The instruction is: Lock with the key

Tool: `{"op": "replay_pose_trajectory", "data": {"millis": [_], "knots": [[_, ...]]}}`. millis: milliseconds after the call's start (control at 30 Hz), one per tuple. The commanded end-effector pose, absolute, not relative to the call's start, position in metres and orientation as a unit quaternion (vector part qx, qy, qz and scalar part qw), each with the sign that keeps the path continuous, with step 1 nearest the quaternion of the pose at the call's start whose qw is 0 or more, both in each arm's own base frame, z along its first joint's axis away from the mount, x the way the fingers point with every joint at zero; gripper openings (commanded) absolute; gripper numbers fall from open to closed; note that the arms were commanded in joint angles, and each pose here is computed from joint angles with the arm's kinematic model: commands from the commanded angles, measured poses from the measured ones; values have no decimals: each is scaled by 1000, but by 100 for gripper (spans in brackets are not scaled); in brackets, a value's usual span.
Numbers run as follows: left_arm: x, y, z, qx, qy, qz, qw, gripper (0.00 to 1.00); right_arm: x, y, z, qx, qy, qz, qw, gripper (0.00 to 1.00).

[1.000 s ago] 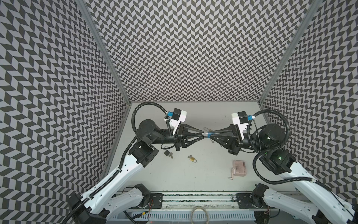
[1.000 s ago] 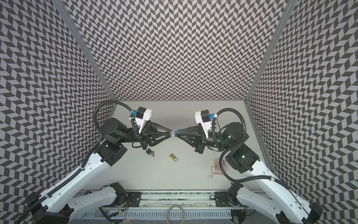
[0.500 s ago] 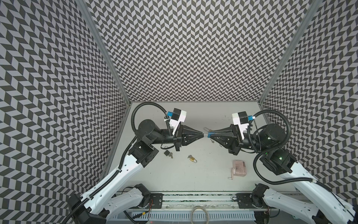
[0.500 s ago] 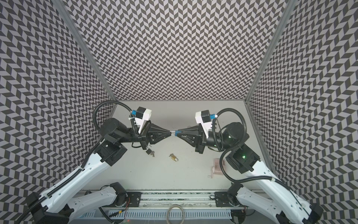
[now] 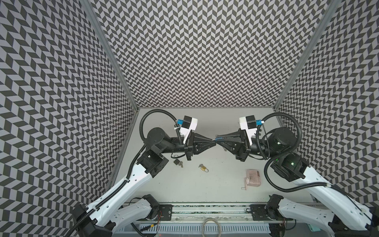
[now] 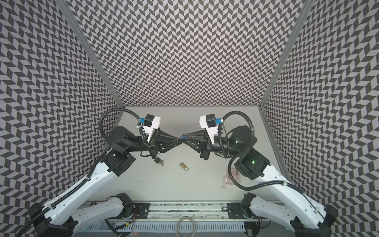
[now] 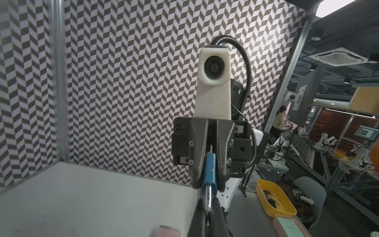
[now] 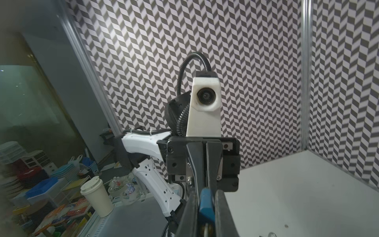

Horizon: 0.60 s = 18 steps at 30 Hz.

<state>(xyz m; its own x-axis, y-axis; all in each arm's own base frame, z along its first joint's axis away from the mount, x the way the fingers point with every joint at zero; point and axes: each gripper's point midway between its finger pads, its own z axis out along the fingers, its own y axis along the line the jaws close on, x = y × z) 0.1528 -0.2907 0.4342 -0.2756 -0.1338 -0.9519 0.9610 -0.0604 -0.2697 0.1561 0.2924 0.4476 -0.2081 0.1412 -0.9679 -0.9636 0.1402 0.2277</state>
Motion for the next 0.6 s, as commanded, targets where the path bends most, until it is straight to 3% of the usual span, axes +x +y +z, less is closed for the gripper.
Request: {"op": "replay_pose_trajectory", "data": {"millis": [0,400,433,533,567], "knots": [[145,-273,454,404,501,-602,472,0,148,276,455,-367,552,538,521,0],[135,-265,464,413,488,-602,479,0,138,271,461,-371,533,551,524,0],[134,-265,464,413,487,-602,478,0,137,271,461,-371,532,554,522,5],[134,-265,463,413,488,-604,477,0,137,271,464,-370,530,555,524,52],[135,-265,463,412,489,-602,478,0,137,269,466,-368,530,552,529,60]]}}
